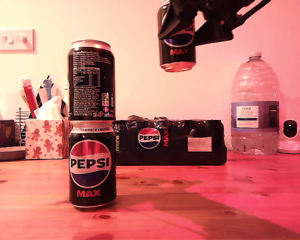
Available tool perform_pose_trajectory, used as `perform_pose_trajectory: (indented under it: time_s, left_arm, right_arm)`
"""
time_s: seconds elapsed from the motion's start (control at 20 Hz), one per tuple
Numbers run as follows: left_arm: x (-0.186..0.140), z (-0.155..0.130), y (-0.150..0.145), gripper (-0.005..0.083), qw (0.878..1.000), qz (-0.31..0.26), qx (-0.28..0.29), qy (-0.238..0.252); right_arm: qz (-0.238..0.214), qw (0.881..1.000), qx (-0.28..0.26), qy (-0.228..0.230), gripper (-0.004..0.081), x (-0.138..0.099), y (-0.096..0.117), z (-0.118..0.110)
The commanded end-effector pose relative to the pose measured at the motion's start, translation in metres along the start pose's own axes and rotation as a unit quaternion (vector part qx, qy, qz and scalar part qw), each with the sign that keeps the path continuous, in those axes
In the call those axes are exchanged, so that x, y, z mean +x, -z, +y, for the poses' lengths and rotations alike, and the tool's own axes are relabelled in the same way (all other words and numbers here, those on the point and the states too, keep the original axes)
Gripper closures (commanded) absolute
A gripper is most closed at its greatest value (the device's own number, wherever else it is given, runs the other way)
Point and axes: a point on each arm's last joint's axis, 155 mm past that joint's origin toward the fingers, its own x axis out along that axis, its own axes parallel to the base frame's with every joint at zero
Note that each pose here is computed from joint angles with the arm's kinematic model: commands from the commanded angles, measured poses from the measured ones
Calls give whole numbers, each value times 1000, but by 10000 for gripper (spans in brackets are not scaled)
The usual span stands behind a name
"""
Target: Stack up the Pepsi cans on top of each other
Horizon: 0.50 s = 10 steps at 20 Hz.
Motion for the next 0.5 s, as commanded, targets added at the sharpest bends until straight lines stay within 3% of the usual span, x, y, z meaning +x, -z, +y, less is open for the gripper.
perform_pose_trajectory:
  time_s: [0.0, 0.2, 0.45]
  left_arm:
    - [1, 0, 4, 796, 1000, 0, 3, 1]
    - [1, 0, 4, 796, 1000, 0, 6, 1]
    - [1, 0, 4, 796, 1000, 1, 6, 0]
  right_arm:
    - [-21, 1000, -1, -3, 460, -10, -17, 3]
    - [-4, 1000, -4, -31, 460, -13, -11, 23]
    - [-51, 994, -19, -99, 460, -29, -38, 69]
